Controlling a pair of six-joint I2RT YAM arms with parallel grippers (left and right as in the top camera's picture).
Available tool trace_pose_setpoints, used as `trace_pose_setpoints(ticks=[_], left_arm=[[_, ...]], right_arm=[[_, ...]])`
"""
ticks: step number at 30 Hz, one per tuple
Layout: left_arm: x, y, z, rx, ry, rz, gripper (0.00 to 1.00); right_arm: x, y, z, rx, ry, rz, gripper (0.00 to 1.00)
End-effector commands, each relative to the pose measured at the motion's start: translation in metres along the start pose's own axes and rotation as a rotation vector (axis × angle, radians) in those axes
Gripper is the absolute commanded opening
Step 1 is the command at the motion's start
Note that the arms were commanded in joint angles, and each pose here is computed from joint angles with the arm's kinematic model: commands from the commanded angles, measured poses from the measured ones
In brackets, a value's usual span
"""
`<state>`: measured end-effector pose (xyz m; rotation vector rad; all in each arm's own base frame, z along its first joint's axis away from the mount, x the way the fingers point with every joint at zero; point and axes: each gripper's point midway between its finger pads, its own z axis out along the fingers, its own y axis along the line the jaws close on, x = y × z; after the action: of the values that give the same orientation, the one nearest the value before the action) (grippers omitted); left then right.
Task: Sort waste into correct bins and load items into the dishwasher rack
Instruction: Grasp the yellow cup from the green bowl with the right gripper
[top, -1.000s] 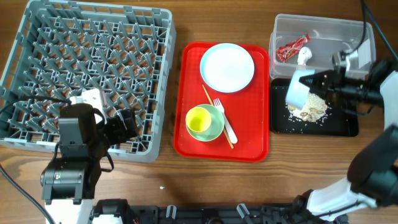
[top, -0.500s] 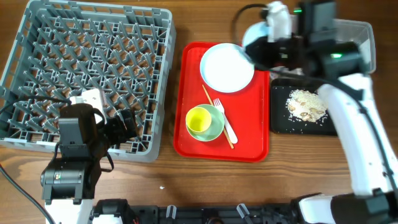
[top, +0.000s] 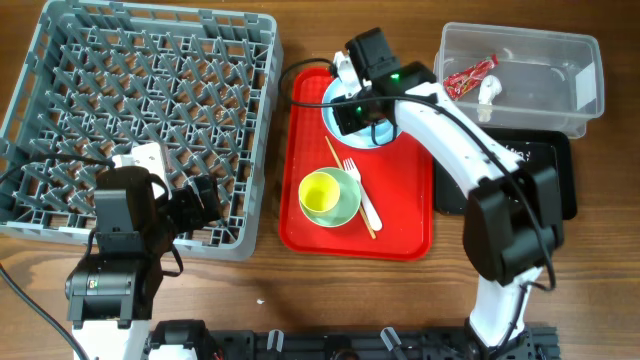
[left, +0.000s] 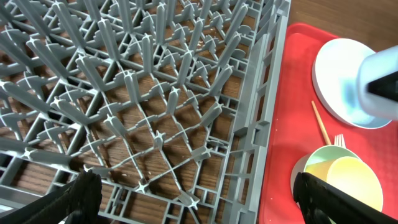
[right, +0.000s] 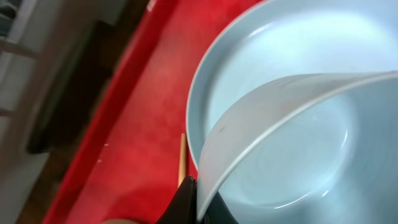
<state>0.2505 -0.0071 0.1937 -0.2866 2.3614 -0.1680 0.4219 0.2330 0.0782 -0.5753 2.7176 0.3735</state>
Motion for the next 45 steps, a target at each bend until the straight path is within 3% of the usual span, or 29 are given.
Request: trace_pose_setpoints(ticks=[1, 4, 8, 11, 19, 24, 31, 41, 44, 45], left_arm=[[-0.006, -0.001, -0.004, 0.001, -0.015, 0.002, 1.00], [-0.006, -0.001, -0.004, 0.001, -0.015, 0.002, 1.00], [-0.006, -0.001, -0.004, 0.001, -0.015, 0.002, 1.00], [-0.006, -0.001, -0.004, 0.001, -0.015, 0.002, 1.00], [-0.006, -0.001, -0.004, 0.001, -0.015, 0.002, 1.00], [-0.006, -0.001, -0.004, 0.001, -0.015, 0.002, 1.00], [-0.006, -0.001, -0.004, 0.001, -0.016, 0.002, 1.00], [-0.006, -0.001, -0.004, 0.001, -0.015, 0.002, 1.00], [-0.006, -0.001, -0.004, 0.002, -0.016, 0.002, 1.00], [-0.006, -0.001, -0.004, 0.002, -0.016, 0.002, 1.00]], right_arm=[[0.002, -0.004, 0.017, 0.021, 0.020, 0.023, 0.04], [0.007, -0.004, 0.022, 0.020, 0.038, 0.025, 0.06], [0.011, -0.004, 0.021, 0.019, 0.057, 0.028, 0.20], [0.015, -0.003, 0.017, 0.020, 0.074, 0.034, 0.40], [-0.007, 0.028, -0.088, -0.058, -0.030, 0.036, 0.56], [0.034, 0.049, -0.116, -0.137, 0.103, 0.082, 0.56], [0.097, 0.066, -0.075, -0.102, 0.289, 0.112, 0.56], [0.126, 0.064, -0.017, -0.046, 0.291, 0.212, 0.55], [0.127, 0.063, -0.006, -0.040, 0.301, 0.240, 0.47], [0.128, 0.062, -0.003, -0.035, 0.308, 0.253, 0.39]])
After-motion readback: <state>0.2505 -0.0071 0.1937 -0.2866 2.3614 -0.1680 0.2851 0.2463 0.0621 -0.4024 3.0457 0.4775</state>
